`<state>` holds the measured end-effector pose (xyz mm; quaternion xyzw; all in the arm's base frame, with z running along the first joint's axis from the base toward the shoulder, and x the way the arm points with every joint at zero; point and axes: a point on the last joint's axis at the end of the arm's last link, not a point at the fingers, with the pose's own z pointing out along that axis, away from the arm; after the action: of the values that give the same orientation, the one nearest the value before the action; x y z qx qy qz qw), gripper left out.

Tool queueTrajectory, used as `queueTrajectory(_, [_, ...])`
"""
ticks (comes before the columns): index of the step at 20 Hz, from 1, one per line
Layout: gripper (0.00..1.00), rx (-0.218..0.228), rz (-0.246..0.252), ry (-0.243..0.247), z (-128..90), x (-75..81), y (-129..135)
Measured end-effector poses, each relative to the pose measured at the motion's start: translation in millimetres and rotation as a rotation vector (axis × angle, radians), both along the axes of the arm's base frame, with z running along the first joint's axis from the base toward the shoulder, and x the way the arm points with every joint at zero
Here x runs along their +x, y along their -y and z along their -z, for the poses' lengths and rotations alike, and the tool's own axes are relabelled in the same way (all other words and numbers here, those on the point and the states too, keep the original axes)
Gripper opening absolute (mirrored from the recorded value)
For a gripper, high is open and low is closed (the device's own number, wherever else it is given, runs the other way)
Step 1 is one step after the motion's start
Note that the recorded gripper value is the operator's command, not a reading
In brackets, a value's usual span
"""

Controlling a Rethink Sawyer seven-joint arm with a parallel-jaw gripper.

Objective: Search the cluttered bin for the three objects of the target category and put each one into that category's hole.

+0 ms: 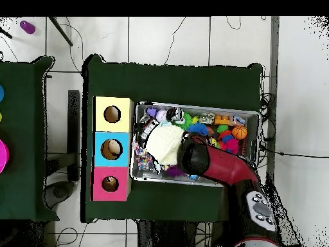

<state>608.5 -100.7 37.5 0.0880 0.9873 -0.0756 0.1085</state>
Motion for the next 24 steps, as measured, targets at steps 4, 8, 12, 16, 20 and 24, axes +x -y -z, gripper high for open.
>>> queueTrajectory(4, [0.0, 0.004, 0.064, 0.038, 12.8, -9.3, 61.0])
queueTrajectory(8, [0.0, 0.021, 0.117, 0.037, 38.4, -28.0, 125.0])
queueTrajectory(12, [0.0, 0.042, 0.137, 0.038, 65.5, -35.0, 169.9])
queueTrajectory(16, [0.0, 0.088, 0.127, 0.023, 82.0, -25.5, 186.6])
queueTrajectory(20, [0.0, 0.126, 0.098, -0.012, 82.8, -16.3, 182.6])
queueTrajectory(24, [0.0, 0.124, 0.063, -0.025, 79.3, -10.9, 178.0])
